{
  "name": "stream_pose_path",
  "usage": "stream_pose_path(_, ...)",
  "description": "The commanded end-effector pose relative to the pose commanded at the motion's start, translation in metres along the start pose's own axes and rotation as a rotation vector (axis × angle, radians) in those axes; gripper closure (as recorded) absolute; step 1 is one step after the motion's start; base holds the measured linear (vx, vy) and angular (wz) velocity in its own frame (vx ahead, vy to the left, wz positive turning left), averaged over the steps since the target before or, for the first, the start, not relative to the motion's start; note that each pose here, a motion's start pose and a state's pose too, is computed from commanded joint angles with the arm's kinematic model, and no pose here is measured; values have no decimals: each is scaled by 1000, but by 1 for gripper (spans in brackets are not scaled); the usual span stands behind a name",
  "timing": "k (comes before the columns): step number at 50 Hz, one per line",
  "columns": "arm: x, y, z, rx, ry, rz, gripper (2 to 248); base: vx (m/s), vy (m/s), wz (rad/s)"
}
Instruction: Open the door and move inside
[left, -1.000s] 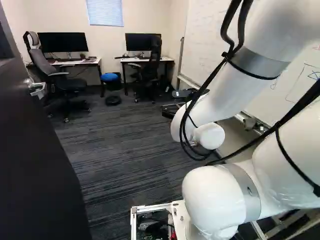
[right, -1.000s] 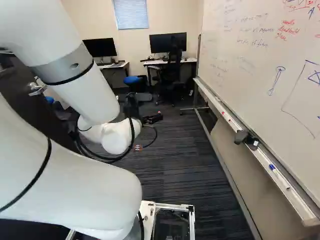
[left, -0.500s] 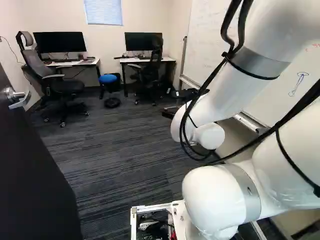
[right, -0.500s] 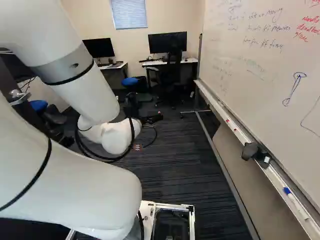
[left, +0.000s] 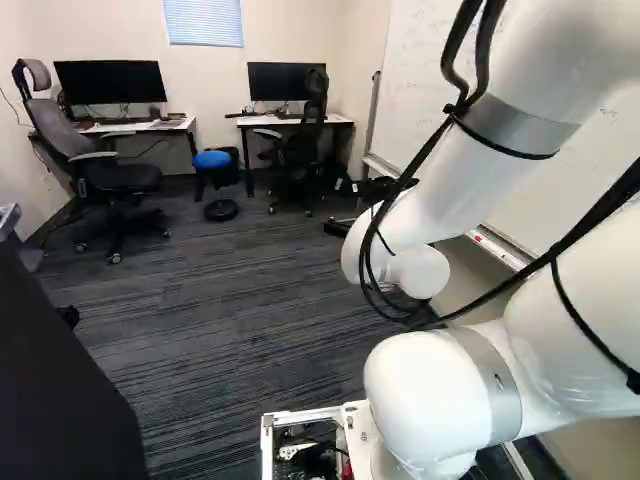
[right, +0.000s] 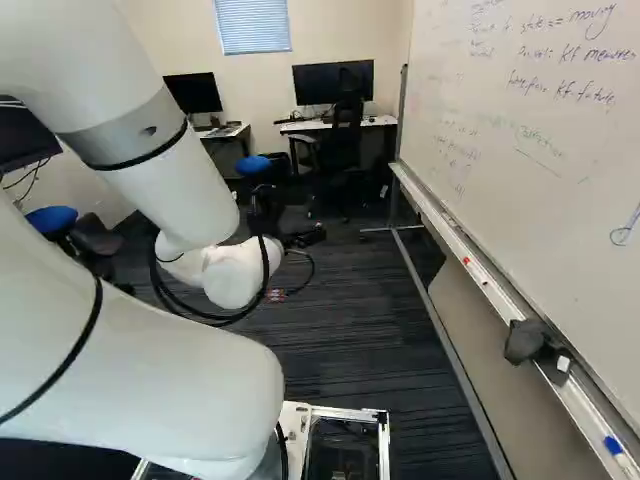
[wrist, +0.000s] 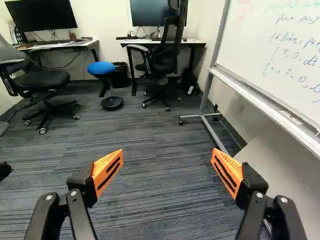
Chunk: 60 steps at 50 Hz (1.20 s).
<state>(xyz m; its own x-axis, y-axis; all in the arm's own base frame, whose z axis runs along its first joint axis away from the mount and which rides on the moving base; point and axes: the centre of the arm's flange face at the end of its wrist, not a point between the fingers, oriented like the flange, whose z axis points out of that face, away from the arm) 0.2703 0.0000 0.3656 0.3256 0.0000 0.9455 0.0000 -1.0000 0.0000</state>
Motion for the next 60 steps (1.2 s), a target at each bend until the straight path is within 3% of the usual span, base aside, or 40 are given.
stream_pose_path(21,0,0,0,0,0,0,3,239,6,13)
stream_pose_path(60,0,0,0,0,0,0,3,231,38,171)
